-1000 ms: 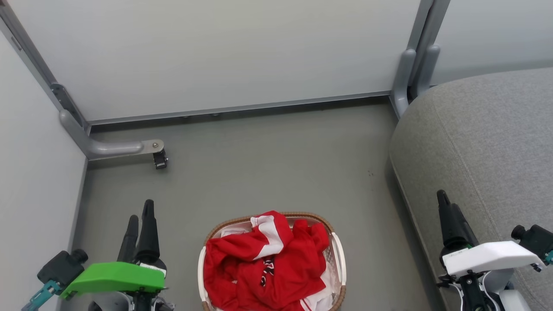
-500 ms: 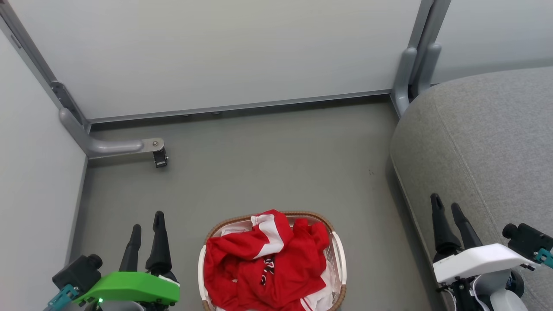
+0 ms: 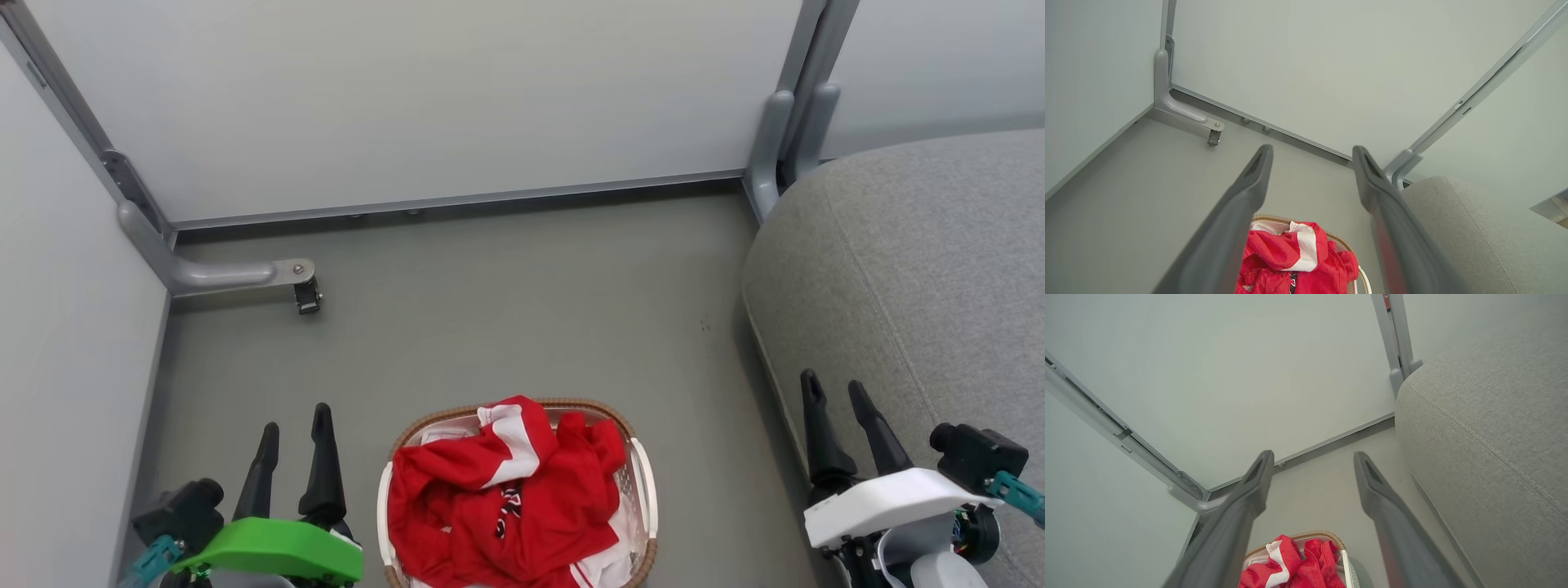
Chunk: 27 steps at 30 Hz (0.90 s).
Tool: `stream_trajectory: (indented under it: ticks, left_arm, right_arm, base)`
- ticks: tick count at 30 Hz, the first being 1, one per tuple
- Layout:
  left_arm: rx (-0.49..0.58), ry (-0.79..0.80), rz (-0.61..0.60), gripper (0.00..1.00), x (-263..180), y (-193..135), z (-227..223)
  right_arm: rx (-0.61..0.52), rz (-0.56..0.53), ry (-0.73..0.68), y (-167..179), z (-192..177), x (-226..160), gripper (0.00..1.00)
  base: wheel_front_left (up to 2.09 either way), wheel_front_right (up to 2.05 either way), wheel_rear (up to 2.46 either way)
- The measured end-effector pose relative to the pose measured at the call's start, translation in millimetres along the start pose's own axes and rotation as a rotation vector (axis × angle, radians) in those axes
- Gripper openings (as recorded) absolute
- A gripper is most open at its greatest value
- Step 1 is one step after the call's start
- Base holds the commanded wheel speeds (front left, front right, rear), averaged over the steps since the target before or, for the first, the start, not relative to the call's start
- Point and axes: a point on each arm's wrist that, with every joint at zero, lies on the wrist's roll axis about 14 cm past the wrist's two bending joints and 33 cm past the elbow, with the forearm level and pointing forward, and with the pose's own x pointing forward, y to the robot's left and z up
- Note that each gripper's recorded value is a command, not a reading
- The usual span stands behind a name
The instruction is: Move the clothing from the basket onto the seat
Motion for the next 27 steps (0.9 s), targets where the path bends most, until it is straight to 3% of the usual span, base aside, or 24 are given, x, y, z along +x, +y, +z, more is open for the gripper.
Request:
stream_trajectory:
  ticks: [27]
  left_arm:
    - [0.224,-0.004,-0.047,1.0,-15,-9,-11]
  right_arm:
    - [-0.259,0.073,-0.016,14,-2,-2,1.0]
  base:
    - [0.0,0.0,0.0]
